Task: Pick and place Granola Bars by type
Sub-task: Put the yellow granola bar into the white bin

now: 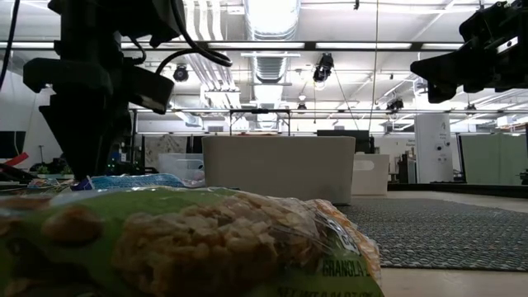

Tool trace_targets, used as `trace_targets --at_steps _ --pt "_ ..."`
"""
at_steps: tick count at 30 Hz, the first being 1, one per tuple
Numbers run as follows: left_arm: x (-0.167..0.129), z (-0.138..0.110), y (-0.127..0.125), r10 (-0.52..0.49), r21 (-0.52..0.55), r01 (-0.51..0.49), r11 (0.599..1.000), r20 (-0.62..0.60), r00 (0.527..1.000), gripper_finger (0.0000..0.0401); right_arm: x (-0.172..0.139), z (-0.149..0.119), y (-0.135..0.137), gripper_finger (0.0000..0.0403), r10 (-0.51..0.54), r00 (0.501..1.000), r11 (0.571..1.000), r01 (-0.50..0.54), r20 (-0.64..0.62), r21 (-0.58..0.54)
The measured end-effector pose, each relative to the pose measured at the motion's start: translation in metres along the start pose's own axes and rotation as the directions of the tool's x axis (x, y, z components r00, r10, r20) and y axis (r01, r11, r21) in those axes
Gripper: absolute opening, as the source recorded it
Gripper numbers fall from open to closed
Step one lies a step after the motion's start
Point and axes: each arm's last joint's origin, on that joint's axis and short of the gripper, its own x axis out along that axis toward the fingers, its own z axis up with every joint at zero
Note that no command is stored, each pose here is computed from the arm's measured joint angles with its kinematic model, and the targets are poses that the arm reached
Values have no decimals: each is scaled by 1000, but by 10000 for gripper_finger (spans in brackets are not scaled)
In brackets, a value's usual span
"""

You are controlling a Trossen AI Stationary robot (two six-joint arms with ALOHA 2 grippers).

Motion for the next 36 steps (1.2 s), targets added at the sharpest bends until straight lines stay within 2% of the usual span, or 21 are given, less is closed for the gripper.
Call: trace_targets --at_steps 25,36 --pt "21 8 -4 4 -4 -4 1000 10 1000 186 0 0 0 9 0 1000 1000 0 0 0" --pt "24 8 1 58 -9 -57 998 36 998 186 0 0 0 9 0 1000 1000 0 -1 0"
